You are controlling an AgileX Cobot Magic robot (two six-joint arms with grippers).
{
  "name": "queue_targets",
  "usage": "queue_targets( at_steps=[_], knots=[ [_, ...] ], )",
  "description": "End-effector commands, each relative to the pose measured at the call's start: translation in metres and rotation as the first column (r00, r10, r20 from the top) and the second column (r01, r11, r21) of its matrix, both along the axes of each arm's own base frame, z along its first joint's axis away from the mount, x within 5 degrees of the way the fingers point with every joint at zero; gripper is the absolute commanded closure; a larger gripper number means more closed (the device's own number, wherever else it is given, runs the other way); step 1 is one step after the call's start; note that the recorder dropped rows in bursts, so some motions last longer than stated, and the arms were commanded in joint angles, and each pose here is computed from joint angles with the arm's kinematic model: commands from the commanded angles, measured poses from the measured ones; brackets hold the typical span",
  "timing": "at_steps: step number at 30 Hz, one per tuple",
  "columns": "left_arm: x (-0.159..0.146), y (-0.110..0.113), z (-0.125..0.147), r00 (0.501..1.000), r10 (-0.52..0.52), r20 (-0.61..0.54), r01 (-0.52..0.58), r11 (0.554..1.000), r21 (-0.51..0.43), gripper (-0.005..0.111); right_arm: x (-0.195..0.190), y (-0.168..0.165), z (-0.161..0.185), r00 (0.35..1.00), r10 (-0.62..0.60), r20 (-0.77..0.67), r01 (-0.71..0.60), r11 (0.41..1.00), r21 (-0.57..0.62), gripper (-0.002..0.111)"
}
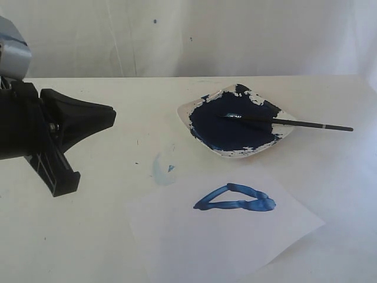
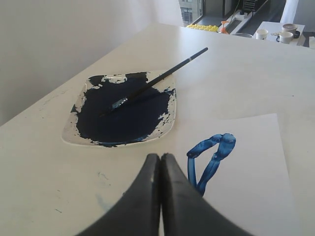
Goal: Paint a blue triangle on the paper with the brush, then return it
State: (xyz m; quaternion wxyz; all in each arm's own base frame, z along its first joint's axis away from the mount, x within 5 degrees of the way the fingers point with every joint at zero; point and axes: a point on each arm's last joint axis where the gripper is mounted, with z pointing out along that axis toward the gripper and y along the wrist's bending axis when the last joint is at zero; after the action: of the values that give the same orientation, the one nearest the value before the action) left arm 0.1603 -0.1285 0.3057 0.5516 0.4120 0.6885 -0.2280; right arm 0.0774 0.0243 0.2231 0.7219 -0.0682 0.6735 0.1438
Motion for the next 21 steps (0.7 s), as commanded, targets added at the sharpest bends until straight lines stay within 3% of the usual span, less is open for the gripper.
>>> queue_targets(
  at_steps=[1,8,21],
  knots=[
    [-0.002,0.000,-0.001,1.000,-0.008,0.003,0.008,1.000,0.007,0.107,-0.001,-0.003,-0.017,0.995,-0.040,-0.090,0.023,0.983,-0.180,0.108],
    [-0.002,0.000,-0.001,1.000,-0.008,0.003,0.008,1.000,0.007,0.107,-0.005,-0.009,-0.043,0.920,-0.107,-0.377,0.025,0.976,-0.216,0.108],
    [-0.002,0.000,-0.001,1.000,-0.008,0.003,0.008,1.000,0.007,0.107,-0.005,-0.009,-0.044,0.924,-0.111,-0.367,0.001,0.958,-0.288,0.108]
  ],
)
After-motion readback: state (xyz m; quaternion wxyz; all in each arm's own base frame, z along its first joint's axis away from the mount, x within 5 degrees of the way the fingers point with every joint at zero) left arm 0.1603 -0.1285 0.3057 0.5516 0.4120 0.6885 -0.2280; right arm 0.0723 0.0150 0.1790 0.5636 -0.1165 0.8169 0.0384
